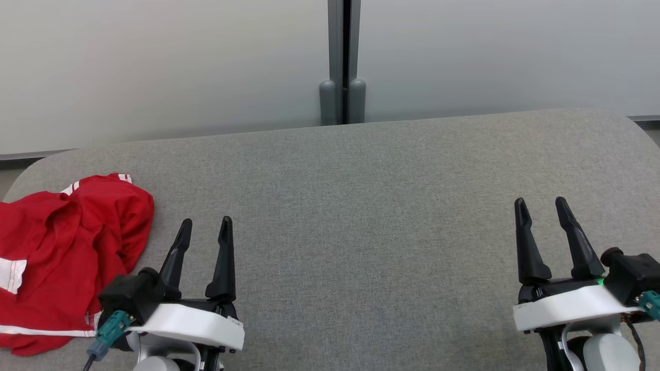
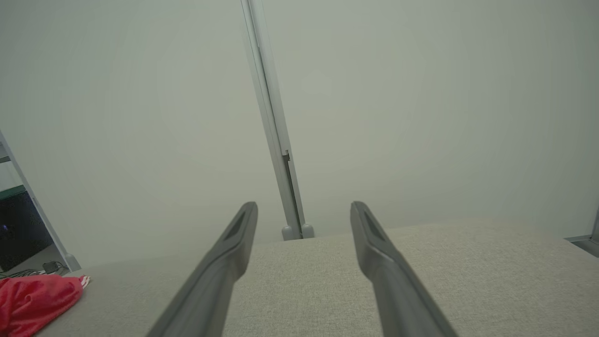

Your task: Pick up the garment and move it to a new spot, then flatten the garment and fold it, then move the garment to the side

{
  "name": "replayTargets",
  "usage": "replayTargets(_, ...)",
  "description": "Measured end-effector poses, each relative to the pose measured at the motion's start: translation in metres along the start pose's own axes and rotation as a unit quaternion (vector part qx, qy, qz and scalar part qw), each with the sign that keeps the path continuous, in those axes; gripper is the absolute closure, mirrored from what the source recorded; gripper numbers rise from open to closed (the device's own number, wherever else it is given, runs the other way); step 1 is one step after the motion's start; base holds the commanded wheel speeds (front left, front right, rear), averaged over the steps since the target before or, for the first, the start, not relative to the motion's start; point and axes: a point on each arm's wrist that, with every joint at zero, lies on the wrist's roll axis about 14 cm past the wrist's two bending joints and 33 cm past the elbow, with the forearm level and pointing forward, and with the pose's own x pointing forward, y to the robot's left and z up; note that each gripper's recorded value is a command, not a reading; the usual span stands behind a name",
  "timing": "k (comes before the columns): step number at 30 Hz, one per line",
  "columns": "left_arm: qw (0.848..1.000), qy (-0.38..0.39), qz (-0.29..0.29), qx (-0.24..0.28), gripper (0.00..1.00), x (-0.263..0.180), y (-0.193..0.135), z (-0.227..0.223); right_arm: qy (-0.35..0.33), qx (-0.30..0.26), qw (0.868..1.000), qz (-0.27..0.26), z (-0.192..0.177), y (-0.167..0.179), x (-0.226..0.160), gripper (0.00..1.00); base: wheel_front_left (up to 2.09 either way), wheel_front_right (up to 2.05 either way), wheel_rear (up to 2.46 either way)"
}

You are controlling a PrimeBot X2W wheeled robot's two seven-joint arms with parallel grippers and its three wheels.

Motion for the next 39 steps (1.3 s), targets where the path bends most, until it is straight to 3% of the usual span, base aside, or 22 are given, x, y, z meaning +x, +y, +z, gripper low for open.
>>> replayTargets(18,0.99,0.003,-0.017,0.137,0.0,-0.004,-0.012,-0.011,0.005,-0.075,0.997,0.018,-0.009,0.01,0.0,0.0,0.0,0.0,0.0)
replayTargets(30,0.998,-0.004,0.017,0.058,0.0,-0.005,0.001,-0.01,0.001,-0.012,1.0,0.019,-0.014,0.017,-0.001,0.0,0.0,0.0,0.0)
replayTargets(35,0.999,0.004,0.034,0.041,0.0,-0.01,0.017,-0.017,0.017,0.027,0.999,0.011,-0.027,0.016,-0.005,0.0,0.0,0.0,0.0)
replayTargets(39,0.998,0.017,0.027,0.046,0.0,-0.014,0.017,-0.026,0.026,0.027,0.999,0.013,-0.034,0.018,-0.006,0.0,0.0,0.0,0.0)
